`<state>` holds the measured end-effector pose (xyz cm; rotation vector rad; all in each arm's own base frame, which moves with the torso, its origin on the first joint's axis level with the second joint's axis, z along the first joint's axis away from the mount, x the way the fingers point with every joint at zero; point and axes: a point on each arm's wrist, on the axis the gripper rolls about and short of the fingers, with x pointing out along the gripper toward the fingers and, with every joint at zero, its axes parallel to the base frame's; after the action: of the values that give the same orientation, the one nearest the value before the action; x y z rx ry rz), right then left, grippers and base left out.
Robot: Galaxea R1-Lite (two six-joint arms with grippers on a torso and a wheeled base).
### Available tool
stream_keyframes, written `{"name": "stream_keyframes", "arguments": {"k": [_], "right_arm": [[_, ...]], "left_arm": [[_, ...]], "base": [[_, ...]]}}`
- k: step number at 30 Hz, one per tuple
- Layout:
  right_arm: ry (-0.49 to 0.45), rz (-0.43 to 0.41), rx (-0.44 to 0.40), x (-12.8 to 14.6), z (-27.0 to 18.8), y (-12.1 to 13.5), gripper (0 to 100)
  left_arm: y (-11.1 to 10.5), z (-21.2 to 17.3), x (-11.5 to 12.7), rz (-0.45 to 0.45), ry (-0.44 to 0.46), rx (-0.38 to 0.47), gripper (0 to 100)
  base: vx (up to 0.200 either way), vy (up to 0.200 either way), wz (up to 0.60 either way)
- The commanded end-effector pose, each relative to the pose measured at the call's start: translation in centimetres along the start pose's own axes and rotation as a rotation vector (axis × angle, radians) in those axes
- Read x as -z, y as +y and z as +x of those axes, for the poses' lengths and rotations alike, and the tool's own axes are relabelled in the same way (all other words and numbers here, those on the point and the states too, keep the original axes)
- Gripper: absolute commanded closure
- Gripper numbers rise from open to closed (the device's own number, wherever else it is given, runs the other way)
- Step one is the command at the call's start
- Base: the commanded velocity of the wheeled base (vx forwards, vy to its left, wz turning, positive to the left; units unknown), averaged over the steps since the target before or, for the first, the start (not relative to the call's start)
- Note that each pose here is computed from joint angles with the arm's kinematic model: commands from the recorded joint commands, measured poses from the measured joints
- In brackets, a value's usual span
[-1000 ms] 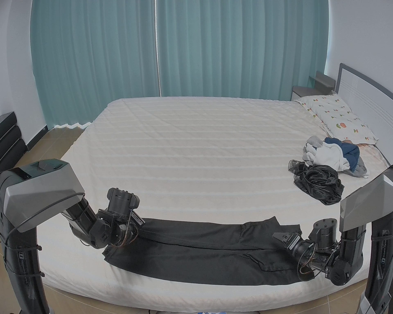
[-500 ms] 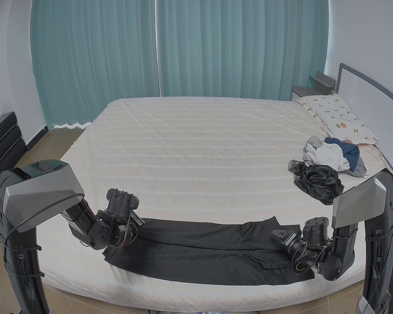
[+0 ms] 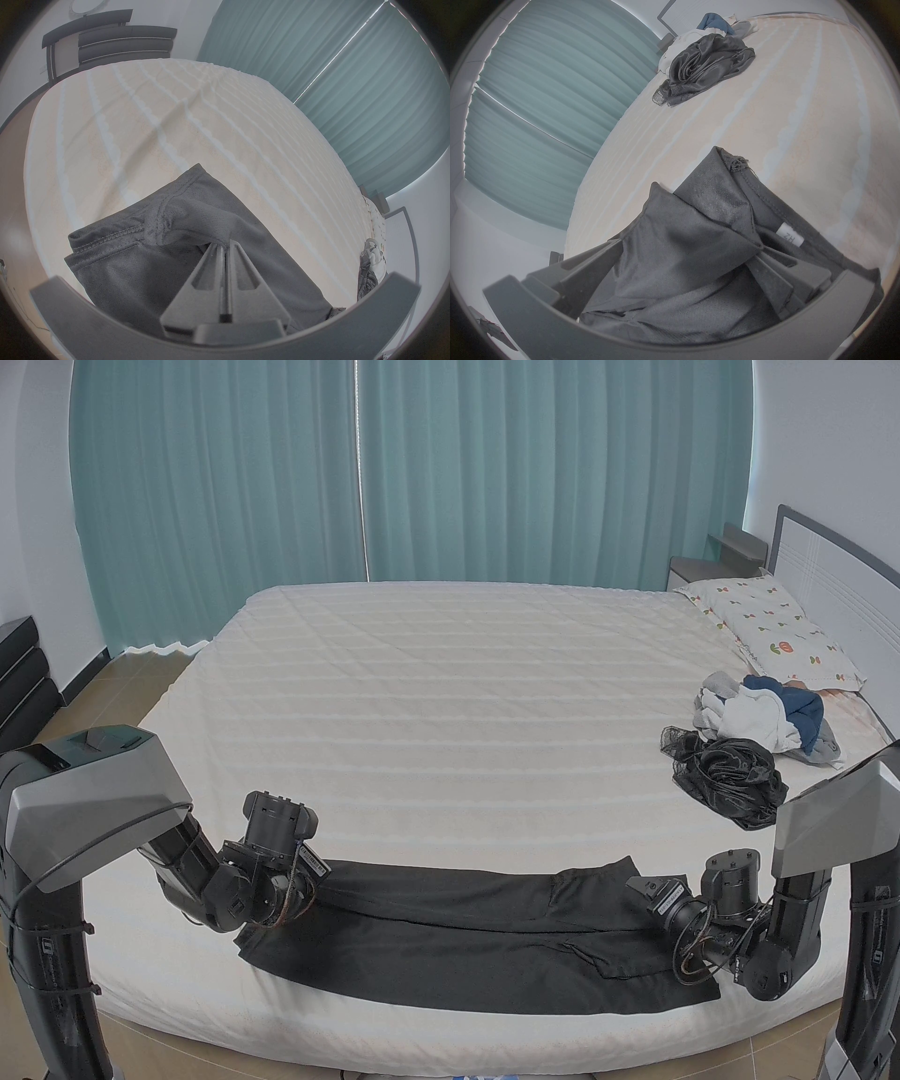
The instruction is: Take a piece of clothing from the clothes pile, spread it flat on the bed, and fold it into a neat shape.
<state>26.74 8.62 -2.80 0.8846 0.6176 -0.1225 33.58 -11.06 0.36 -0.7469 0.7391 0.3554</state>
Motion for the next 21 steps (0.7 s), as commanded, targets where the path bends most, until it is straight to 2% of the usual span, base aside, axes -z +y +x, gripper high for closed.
{"name": "stream_keyframes", "arguments": {"k": [1,8,11,21], "right_arm": [[-0.032,0.015,-0.058,-1.1,-1.8,1.5,0],[-0.078,0.052,-0.004,-3.2,-1.2,0.4,0],[-0.069,0.056,0.014,-3.3,-1.2,0.1,0],[0.045,0.01,0.061,-0.5,-0.6,-0.4,0]], "left_arm": [[0.0,0.0,-0.1,-0.002,-0.002,0.0,100],[0.0,-0.1,-0.1,-0.006,-0.003,0.001,100],[0.1,-0.1,-0.1,-0.007,-0.003,-0.001,100],[0.3,0.0,-0.2,-0.01,-0.009,0.008,100]], "base": [[0.0,0.0,0.0],[0.0,0.0,0.0],[0.0,0.0,0.0],[0.0,0.0,0.0]]}}
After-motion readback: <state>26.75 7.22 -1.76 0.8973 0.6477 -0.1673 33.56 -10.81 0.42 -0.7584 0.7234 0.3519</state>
